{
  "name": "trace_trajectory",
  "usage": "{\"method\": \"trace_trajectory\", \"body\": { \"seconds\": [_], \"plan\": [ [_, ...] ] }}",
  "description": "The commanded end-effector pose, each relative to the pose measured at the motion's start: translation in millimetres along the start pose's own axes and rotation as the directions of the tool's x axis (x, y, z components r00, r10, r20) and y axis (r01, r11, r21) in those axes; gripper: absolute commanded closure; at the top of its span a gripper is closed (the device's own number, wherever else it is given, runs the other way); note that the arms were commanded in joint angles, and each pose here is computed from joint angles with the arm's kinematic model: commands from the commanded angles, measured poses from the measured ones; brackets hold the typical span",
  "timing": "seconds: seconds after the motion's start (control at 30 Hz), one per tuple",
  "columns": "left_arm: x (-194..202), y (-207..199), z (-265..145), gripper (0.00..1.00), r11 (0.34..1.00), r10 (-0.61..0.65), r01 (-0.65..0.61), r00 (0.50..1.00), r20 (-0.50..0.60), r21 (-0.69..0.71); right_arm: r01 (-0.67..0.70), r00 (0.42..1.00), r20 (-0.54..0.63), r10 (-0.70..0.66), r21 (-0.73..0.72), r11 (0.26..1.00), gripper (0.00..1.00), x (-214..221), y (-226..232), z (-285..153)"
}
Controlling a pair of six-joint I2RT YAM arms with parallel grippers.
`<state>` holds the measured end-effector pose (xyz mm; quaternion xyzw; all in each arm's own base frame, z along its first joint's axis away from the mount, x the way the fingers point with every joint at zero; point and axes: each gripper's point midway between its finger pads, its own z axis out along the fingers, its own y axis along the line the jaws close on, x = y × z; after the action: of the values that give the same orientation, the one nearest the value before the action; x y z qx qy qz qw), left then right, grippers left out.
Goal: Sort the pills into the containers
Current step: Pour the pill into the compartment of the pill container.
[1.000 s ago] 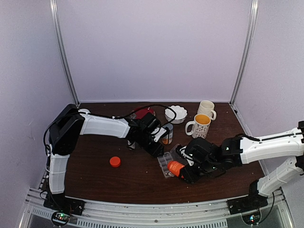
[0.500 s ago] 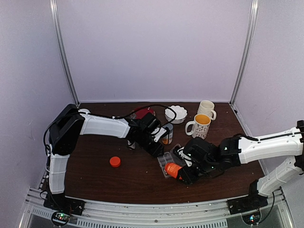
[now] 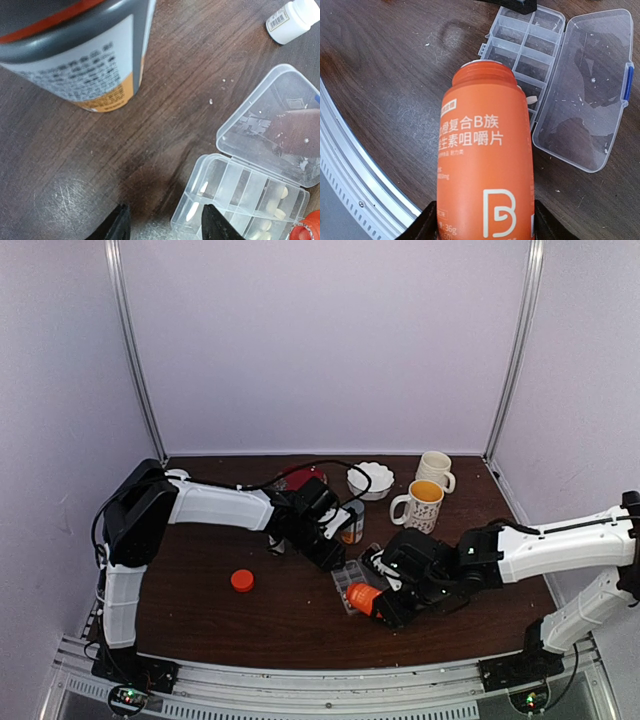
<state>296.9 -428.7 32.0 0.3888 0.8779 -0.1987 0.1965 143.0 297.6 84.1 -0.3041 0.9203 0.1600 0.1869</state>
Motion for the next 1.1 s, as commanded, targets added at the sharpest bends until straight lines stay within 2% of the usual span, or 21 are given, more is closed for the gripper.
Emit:
{"method": "trace_trajectory", "body": {
  "seconds": [0.0, 0.07, 0.2, 0.37, 0.8, 0.93, 1.07],
  "plan": [
    [7.4, 0.3, 4.7, 0.49, 1.000, 0.004, -0.004, 0.999, -0.033, -0.011, 0.021, 1.000, -0.004, -0.021, 0.016, 1.000, 1.00, -3.3, 0.9, -3.1],
    [6.5, 0.2, 4.5, 0.49, 1.000, 0.007, -0.007, 0.999, -0.031, -0.010, -0.011, 0.998, 0.068, 0.014, -0.043, 0.999, 1.00, -10.7, 7.4, -7.3],
    [7.1, 0.6, 3.9, 0.49, 1.000, 0.002, -0.002, 1.000, -0.031, -0.014, 0.003, 0.999, 0.032, -0.003, 0.003, 1.000, 1.00, -6.9, 0.9, -5.7],
    [4.2, -0.3, 0.4, 0.49, 1.000, 0.005, -0.005, 1.000, -0.023, -0.013, -0.013, 0.991, 0.134, 0.019, -0.046, 0.999, 1.00, -13.8, 2.5, -11.3],
    [-13.3, -2.7, -26.3, 0.47, 1.000, 0.001, 0.000, 0.999, 0.033, -0.031, 0.010, 0.969, 0.245, 0.012, -0.091, 0.996, 1.00, -10.3, -1.8, -14.7],
    [-17.3, -2.9, -42.7, 0.45, 0.999, -0.012, 0.015, 0.999, 0.051, -0.046, 0.040, 0.926, 0.377, 0.010, -0.126, 0.991, 1.00, -22.6, -0.7, -27.5],
    [-22.2, 0.4, -73.1, 0.43, 0.996, -0.025, 0.032, 0.996, 0.085, -0.085, 0.091, 0.835, 0.550, -0.006, -0.127, 0.988, 1.00, -45.0, -0.7, -56.6]
  ]
}}
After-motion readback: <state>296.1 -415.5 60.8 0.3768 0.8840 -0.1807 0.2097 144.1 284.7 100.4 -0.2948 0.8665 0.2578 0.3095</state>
